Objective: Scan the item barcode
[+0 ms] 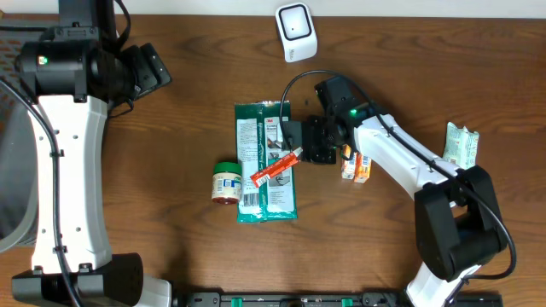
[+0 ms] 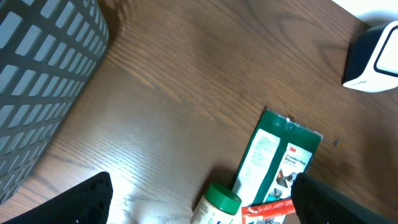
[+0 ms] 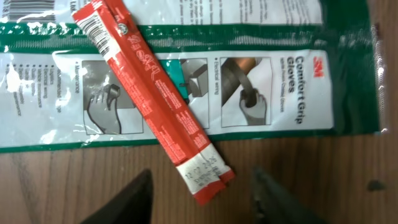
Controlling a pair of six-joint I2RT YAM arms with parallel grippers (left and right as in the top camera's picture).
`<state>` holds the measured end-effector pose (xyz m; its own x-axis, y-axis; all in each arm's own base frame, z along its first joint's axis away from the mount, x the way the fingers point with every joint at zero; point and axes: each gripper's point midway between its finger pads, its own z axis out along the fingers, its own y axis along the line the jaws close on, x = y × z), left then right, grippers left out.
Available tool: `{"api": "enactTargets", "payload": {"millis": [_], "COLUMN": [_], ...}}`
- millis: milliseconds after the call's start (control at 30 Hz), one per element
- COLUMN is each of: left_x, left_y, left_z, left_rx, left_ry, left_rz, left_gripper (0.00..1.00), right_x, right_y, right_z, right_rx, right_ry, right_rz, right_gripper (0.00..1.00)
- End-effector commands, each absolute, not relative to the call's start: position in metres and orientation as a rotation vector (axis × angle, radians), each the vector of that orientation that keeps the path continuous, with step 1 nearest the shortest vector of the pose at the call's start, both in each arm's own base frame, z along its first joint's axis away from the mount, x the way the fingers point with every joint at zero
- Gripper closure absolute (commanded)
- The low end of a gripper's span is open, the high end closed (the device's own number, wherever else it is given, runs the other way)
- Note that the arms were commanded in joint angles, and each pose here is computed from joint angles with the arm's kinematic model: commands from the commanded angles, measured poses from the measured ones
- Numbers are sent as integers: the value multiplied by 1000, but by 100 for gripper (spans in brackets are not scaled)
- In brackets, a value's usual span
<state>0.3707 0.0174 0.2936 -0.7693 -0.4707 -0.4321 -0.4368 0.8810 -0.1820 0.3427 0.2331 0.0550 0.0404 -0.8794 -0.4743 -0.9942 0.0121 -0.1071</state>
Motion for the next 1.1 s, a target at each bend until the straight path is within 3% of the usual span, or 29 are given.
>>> {"api": "enactTargets", "payload": {"millis": [0,167,367,500,633,733,767,900,1067], "left_x": [372,372,372,372,372,372,372,372,372], "left_y": [20,20,20,20,20,20,20,20,20], "left_z": [294,294,294,294,294,294,294,294,294], "left_rx": [-677,-678,-677,-677,-678,-678,-677,-677,-678], "left_ry": [2569,2568,2569,2569,2568,2568,2569,2569,2568], "left_rz": [-91,-91,-91,-91,-91,-91,-91,-91,-91], "left_gripper": [8,8,8,8,8,8,8,8,8], "right_x": [339,332,339,338,330,322,320,319,339], "right_y": [232,234,237,237,234,231,230,230,235], "right_z": [49,31,3,-10,-8,-8,-8,-1,46], "right_rx": [-1894,-1921,-1942,-1947,-1956,-1969,-1973,-1855,-1434], "right_ry": [1922,1943,1945,1961,1990,2019,2028,2145,2366], "right_rz": [424,449,442,459,487,509,516,561,611], "right_gripper": [45,24,20,41,51,72,96,99,99]}}
